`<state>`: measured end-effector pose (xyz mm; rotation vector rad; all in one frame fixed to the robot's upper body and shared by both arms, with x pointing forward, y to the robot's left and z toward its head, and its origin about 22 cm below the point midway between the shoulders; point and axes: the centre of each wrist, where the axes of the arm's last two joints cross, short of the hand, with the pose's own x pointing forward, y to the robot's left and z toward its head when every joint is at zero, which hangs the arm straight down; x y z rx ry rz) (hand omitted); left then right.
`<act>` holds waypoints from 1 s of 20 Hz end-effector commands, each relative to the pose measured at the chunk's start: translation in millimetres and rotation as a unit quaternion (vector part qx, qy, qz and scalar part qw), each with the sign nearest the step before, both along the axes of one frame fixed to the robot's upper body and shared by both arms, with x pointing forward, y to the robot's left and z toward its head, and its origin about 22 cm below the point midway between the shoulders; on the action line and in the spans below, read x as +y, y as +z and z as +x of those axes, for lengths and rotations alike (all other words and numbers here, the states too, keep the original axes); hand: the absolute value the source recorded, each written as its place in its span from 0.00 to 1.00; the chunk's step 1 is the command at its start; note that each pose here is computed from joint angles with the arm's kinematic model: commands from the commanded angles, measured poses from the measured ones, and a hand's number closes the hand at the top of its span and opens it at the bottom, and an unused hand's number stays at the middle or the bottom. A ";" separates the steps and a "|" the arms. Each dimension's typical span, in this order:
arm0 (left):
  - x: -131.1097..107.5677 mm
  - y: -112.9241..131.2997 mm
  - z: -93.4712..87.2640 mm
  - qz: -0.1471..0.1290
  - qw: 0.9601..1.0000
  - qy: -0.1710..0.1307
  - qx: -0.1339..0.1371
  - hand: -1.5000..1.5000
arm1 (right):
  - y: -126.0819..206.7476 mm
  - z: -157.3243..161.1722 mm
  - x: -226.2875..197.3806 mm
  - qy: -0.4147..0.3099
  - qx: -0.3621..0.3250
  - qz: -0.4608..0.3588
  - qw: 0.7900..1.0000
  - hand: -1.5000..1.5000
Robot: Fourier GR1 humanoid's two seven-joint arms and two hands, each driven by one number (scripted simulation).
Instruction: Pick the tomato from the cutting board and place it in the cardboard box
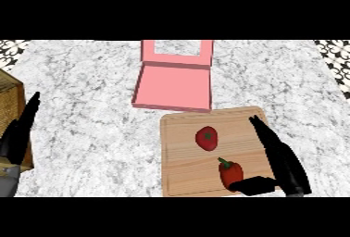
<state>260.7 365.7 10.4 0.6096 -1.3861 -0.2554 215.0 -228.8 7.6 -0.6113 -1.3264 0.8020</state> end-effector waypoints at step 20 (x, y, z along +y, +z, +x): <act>-22.1 -7.6 -2.2 -0.004 0.999 0.033 0.004 0.50 | 32.4 71.6 83.0 0.024 0.147 -0.086 0.985 0.00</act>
